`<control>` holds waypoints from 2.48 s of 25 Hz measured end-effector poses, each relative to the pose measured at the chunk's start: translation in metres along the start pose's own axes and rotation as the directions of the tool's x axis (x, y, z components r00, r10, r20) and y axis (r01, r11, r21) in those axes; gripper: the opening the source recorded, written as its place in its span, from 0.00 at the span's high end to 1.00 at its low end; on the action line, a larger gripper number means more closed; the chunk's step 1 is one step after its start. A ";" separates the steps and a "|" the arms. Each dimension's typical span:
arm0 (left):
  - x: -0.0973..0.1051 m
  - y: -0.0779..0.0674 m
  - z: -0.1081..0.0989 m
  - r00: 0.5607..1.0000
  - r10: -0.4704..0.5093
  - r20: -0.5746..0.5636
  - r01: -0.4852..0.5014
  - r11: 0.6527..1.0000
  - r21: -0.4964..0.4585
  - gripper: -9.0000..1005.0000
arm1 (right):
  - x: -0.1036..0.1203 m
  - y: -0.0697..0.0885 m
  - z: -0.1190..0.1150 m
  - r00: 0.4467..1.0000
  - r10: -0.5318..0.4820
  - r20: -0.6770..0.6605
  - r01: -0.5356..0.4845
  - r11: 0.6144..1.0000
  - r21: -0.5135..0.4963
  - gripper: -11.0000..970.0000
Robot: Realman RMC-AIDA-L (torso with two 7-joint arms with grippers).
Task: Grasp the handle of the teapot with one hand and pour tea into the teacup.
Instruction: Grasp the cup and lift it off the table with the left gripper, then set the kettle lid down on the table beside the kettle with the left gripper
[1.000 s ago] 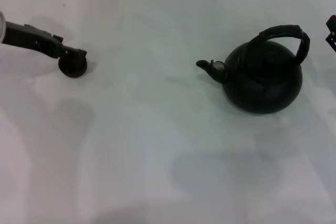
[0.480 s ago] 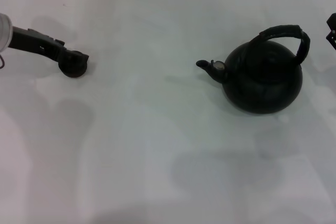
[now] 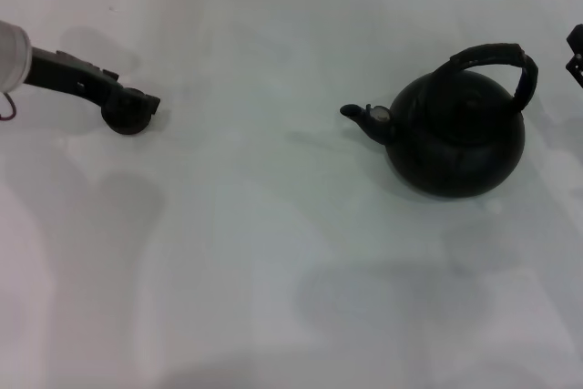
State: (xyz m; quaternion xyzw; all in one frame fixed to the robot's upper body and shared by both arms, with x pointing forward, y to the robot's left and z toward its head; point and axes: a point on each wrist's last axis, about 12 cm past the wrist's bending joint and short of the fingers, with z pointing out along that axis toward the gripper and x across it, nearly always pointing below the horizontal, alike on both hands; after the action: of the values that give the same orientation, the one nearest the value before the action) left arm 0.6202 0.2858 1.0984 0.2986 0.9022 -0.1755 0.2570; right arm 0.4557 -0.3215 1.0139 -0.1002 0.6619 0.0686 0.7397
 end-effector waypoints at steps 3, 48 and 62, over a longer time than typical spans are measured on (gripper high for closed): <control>0.002 -0.002 0.004 1.000 -0.001 -0.011 0.001 1.000 0.004 0.15 | 0.000 -0.001 0.000 1.000 0.000 0.000 0.000 1.000 0.002 0.10; -0.061 -0.047 0.025 0.968 0.248 -0.027 -0.240 0.957 0.165 0.29 | -0.001 -0.001 0.003 1.000 -0.001 0.006 0.001 1.000 -0.001 0.10; -0.083 -0.111 0.070 0.866 0.494 -0.078 -0.449 0.837 0.312 0.26 | -0.002 -0.002 0.004 1.000 0.000 0.011 0.000 1.000 0.011 0.10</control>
State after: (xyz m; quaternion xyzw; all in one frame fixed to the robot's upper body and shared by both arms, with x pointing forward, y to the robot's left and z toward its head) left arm 0.6326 0.1314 1.1075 0.5584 0.7829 -0.2104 0.1758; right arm 0.4602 -0.3228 1.0164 -0.0960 0.6582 0.0655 0.7438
